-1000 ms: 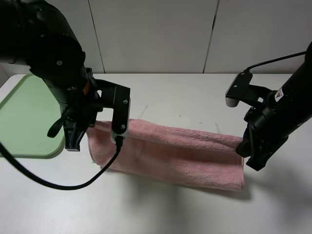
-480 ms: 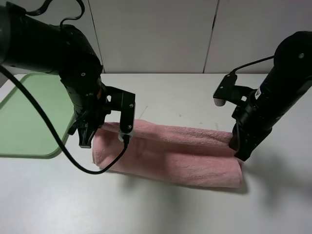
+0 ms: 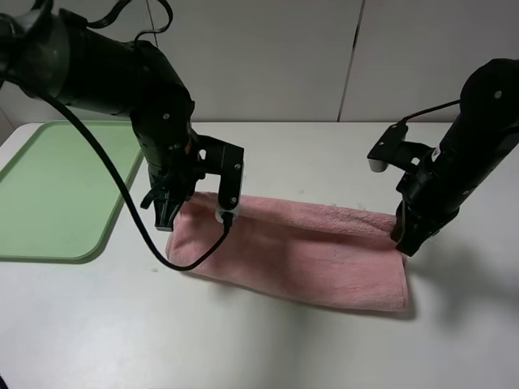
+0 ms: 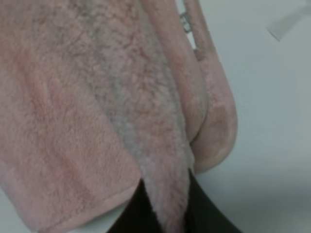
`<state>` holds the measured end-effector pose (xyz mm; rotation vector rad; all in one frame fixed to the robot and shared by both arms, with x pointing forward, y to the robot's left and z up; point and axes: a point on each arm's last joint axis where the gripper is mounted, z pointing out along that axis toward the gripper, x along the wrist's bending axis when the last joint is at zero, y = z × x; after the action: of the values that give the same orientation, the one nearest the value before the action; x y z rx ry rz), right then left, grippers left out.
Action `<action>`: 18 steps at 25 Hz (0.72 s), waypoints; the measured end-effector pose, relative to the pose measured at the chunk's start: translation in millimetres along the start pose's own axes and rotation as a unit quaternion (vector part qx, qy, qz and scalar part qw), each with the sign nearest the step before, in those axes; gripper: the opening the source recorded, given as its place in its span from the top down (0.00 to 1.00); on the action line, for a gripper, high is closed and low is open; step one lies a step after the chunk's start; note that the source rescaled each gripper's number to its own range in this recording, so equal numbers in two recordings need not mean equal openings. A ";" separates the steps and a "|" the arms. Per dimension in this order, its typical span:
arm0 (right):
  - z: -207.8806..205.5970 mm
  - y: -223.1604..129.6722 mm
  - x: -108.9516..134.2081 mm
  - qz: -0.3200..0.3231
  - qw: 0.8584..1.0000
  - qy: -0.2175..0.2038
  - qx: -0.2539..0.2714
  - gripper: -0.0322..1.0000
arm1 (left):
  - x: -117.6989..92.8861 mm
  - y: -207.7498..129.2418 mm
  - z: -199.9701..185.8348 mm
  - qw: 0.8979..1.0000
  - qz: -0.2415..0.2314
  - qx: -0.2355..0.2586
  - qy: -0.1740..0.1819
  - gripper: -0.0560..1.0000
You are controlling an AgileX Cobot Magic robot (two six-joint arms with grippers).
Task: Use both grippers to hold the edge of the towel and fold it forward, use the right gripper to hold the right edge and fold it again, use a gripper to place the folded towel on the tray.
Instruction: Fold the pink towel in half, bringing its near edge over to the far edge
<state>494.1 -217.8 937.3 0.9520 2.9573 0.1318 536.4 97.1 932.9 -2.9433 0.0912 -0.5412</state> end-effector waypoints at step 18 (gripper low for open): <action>-0.2 -2.4 -4.9 -0.020 1.000 -0.012 0.001 0.97 | 0.6 7.7 11.3 1.000 0.010 -0.020 0.009 0.94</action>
<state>496.7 -222.6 937.3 0.8879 2.9536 0.1150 540.7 91.0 921.4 -2.9724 0.1346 -0.5696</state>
